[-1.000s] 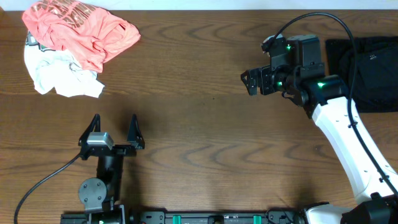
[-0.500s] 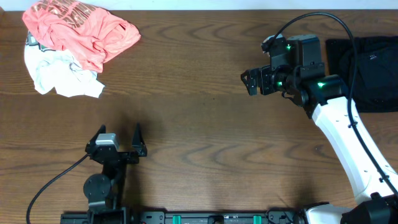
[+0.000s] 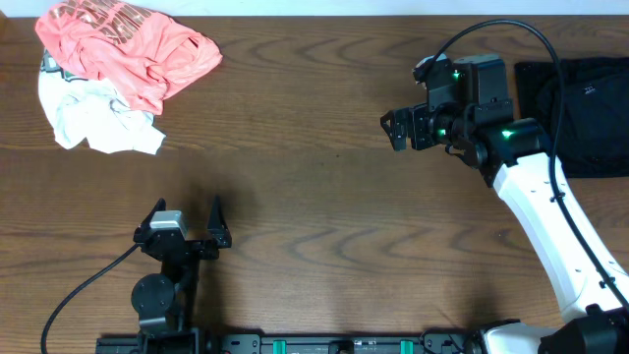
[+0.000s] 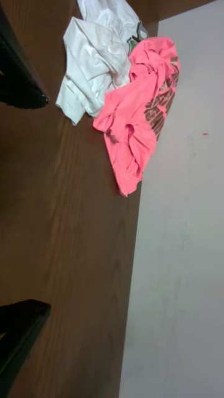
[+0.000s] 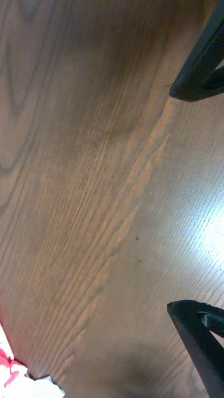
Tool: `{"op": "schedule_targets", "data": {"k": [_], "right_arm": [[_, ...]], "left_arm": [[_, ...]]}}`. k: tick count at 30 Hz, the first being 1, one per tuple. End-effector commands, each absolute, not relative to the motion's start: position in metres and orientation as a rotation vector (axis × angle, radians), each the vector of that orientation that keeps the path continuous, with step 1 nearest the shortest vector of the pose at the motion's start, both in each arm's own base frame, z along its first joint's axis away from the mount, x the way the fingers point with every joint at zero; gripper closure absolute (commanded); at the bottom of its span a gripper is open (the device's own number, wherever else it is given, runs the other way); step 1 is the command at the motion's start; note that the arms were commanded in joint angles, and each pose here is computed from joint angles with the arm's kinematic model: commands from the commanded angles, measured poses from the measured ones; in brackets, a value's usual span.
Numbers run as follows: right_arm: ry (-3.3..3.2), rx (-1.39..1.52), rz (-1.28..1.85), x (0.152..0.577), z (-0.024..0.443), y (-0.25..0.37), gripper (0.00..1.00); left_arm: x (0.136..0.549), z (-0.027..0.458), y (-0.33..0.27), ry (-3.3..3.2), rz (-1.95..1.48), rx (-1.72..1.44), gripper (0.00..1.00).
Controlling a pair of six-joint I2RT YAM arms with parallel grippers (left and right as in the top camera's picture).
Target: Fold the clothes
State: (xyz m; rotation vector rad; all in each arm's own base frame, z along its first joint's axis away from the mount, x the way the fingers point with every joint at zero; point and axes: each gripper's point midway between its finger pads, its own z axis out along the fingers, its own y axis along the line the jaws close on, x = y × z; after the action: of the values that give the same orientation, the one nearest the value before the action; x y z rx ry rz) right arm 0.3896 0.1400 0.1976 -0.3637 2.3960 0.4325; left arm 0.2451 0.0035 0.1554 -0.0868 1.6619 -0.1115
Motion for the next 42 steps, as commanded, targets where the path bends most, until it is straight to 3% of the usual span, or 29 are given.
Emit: {"op": "schedule_targets", "data": {"k": [1, 20, 28, 35, 42], "right_arm": [[2.393, -0.391, 0.426, 0.39, 0.196, 0.143, 0.01], [2.388, -0.391, 0.426, 0.389, 0.198, 0.143, 0.01], [2.196, -0.353, 0.326, 0.374, 0.26, 0.128, 0.01], [1.84, -0.267, 0.256, 0.328, 0.307, 0.099, 0.01], [1.68, -0.16, 0.242, 0.269, 0.285, 0.064, 0.01]], "left_arm": [[0.244, 0.14, 0.002, 1.711, -0.117, -0.081, 0.02], [0.244, 0.14, 0.002, 1.71, -0.117, -0.081, 0.02], [0.244, 0.14, 0.002, 1.71, -0.117, -0.081, 0.02], [0.244, 0.14, 0.002, 1.711, -0.117, -0.081, 0.02], [0.244, 0.14, 0.002, 1.711, -0.117, -0.081, 0.02]]}}
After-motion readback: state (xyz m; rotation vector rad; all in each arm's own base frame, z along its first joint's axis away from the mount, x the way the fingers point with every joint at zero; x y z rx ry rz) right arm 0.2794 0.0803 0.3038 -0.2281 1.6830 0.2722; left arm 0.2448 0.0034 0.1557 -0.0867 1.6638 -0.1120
